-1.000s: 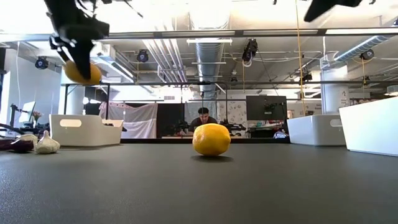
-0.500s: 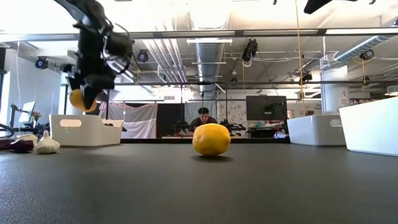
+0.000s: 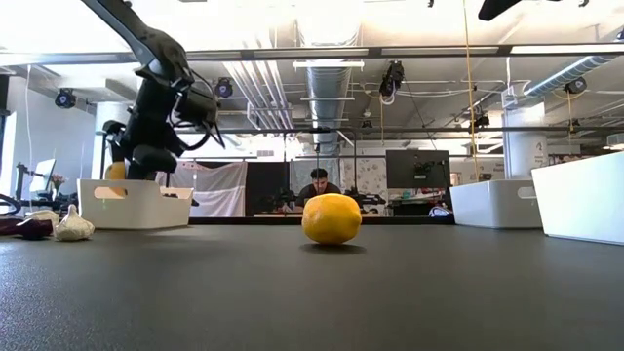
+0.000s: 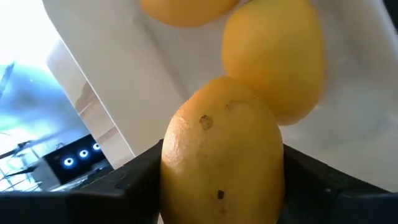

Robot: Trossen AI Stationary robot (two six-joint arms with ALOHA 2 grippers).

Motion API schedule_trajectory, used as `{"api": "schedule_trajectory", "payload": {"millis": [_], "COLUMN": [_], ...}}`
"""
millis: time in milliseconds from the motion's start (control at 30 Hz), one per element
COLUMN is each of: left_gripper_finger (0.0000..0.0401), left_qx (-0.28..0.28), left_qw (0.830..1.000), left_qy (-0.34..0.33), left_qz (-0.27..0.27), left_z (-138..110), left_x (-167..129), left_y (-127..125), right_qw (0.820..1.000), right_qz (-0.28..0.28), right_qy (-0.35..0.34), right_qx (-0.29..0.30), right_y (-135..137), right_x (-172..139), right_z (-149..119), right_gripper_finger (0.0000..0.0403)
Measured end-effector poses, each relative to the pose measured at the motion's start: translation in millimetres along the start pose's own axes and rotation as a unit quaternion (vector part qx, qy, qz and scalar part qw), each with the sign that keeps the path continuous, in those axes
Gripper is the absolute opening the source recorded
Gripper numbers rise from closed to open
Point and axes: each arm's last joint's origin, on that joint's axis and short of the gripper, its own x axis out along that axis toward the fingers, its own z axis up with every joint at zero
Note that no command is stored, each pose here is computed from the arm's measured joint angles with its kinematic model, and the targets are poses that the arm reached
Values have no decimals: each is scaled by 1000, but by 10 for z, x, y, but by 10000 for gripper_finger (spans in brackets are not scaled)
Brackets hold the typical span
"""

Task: Sort produce into baskets
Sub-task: Put the middle right yellow lemon into the left white bin, then put the top yellow lemon into the left white bin

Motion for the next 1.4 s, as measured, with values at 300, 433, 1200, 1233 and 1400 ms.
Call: {"api": "schedule_trajectory", "payload": {"millis": [300, 433, 1200, 1233, 1400], "left_gripper_finger": [302, 311, 302, 302, 301], "left_qx": [9, 15, -2, 0, 39], "left_qw": [1000, 1000, 857, 847, 817], "left_qy": [0, 4, -349, -358, -386], "left_qz": [0, 1, -379, -394, -426], "left_z": [-2, -62, -987, -1013, -1038], "left_x": [-1, -51, -1266, -1314, -1490], "left_y": [1, 42, 284, 250, -27], "right_qw": [1000, 999, 997, 997, 997], "right_qz": [-2, -14, -41, -44, -49], "right_qy": [16, 37, 58, 57, 52], "right_qx": [-4, 6, -26, -26, -31], "right_y": [-14, -47, -268, -288, -360], "right_x": [0, -2, 146, 158, 181], "right_z": [-15, -42, 221, 247, 369], "right_gripper_finger": [215, 215, 215, 215, 215]}}
